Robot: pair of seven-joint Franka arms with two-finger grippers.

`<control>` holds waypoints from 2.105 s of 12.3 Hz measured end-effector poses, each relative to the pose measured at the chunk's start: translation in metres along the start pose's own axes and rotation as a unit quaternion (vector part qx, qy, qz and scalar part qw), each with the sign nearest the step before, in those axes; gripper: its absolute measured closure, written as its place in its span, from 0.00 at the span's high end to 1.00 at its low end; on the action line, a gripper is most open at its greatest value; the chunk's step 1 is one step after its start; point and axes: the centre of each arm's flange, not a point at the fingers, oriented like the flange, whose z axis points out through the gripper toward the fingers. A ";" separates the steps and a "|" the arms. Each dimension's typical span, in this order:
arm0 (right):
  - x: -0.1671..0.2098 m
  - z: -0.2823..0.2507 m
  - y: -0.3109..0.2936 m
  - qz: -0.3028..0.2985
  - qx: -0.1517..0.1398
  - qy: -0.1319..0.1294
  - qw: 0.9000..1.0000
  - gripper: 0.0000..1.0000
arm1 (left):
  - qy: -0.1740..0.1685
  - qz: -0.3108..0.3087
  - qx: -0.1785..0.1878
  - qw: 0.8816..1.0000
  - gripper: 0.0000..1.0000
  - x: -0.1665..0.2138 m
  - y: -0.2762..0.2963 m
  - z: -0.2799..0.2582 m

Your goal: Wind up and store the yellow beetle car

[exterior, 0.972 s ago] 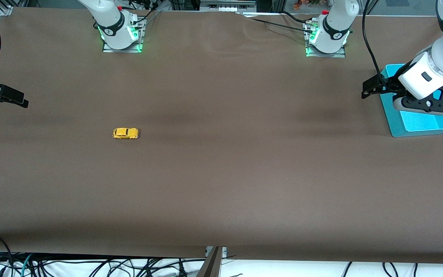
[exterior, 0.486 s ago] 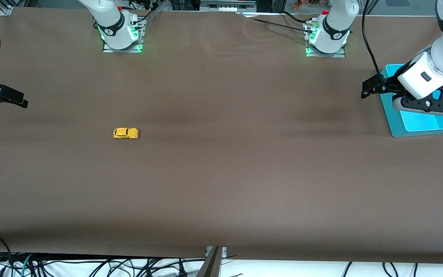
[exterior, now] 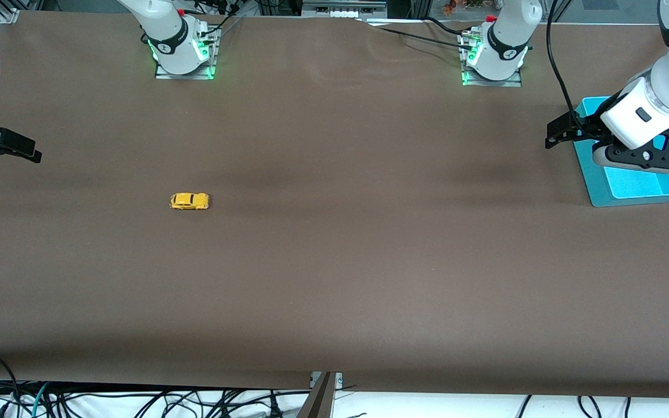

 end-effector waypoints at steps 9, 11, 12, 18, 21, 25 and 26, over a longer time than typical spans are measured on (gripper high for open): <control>0.005 0.006 -0.035 -0.030 -0.001 -0.005 1.000 1.00 | 0.009 0.001 0.002 1.000 1.00 -0.003 0.001 -0.009; 0.009 0.014 -0.071 -0.060 -0.004 -0.014 0.998 1.00 | 0.010 0.001 0.005 1.000 1.00 -0.003 0.001 -0.010; 0.011 0.021 -0.087 -0.073 -0.006 -0.022 0.997 1.00 | 0.011 0.001 0.006 1.000 1.00 -0.003 0.001 -0.011; 0.015 0.097 -0.171 -0.216 -0.012 -0.121 0.969 1.00 | 0.007 -0.006 0.006 1.000 1.00 -0.007 -0.001 -0.013; 0.021 0.144 -0.177 -0.315 -0.001 -0.137 0.939 1.00 | 0.008 -0.007 0.006 1.000 1.00 -0.008 -0.003 -0.016; 0.018 0.217 -0.169 -0.441 0.010 -0.110 0.891 1.00 | 0.009 -0.016 0.005 1.000 1.00 -0.010 -0.012 -0.018; 0.016 0.233 -0.168 -0.473 0.009 -0.096 0.876 1.00 | 0.009 -0.018 0.005 1.000 1.00 -0.010 -0.015 -0.018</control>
